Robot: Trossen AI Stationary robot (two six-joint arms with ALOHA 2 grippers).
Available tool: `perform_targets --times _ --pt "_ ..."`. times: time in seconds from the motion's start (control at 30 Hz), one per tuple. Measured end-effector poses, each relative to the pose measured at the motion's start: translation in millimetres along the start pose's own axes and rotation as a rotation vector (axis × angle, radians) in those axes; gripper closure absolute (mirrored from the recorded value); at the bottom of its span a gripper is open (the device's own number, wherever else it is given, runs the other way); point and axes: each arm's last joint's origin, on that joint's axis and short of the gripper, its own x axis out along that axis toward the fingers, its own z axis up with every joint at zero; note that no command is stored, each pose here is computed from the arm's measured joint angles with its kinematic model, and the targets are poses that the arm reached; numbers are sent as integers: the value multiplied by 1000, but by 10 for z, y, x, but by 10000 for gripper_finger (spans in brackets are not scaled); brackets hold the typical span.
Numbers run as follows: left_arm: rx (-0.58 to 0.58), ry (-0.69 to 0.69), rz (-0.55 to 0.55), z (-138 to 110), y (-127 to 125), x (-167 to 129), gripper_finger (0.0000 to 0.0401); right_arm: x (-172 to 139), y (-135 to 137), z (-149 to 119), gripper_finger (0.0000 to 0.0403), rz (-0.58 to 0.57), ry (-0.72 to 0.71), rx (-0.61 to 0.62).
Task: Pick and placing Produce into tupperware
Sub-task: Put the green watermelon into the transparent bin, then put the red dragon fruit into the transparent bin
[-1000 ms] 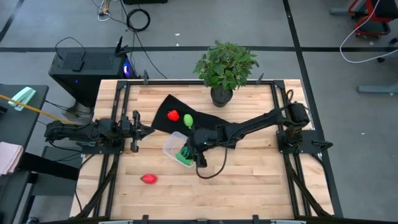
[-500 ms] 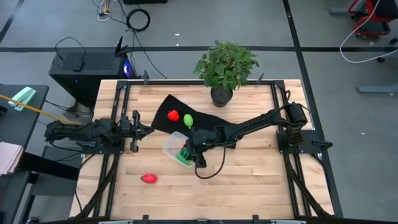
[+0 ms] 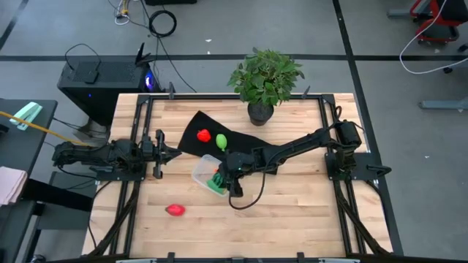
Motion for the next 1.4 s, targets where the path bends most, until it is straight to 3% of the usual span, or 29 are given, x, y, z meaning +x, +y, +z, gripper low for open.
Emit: perform_targets --times 0.23,0.7,1.0,1.4 --pt "0 0 0 0 0 0 357 0 0 -4 60 0 4 3" --pt "1 0 0 0 0 0 357 -30 -18 47 60 -10 -35 -58" --pt "1 1 0 0 0 0 357 -437 -227 287 65 -86 -133 -72" --pt "1 0 -1 0 0 0 357 -1043 -397 417 82 -83 -146 -127"
